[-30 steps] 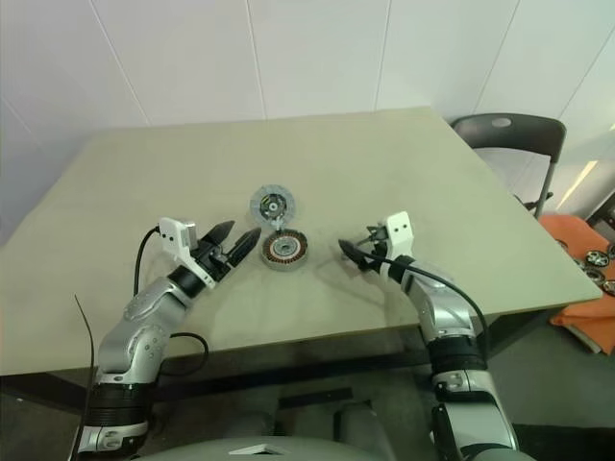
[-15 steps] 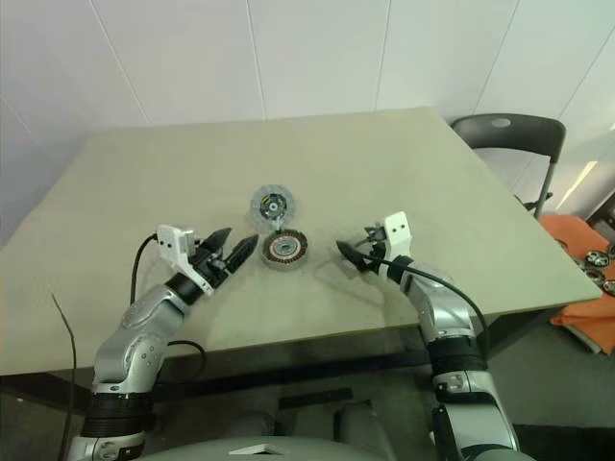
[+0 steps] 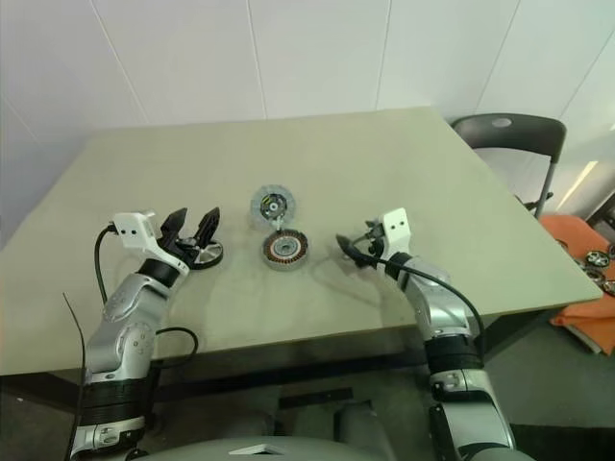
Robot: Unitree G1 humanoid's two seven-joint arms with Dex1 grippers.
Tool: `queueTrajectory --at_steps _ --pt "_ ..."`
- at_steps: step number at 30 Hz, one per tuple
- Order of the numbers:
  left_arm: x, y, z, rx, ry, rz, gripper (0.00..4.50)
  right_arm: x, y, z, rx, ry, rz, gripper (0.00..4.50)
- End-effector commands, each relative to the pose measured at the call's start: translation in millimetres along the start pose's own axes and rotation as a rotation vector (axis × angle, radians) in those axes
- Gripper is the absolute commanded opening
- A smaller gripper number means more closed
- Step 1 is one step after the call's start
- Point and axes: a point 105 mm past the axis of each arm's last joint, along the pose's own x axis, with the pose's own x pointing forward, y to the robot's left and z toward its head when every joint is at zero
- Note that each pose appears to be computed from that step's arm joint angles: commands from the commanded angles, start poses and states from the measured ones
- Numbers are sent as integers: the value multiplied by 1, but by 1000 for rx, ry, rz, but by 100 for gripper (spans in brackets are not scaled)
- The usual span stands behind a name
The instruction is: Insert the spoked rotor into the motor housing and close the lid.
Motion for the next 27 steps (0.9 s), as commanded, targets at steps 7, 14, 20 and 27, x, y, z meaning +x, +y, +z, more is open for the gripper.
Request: queueTrajectory --at_steps 7,14,20,27 --pt "-6 8 4 69 -8 22 418 -2 -19 18 -115 -69 -142 444" --pt "-10 15 6 84 -2 22 418 -11 -17 10 -96 -55 -145 444" --pt "-8 16 8 84 -7 19 418 -9 -17 14 -94 -66 -148 444" --pt "-7 16 8 82 -12 21 418 -7 -15 15 -92 -69 -141 444"
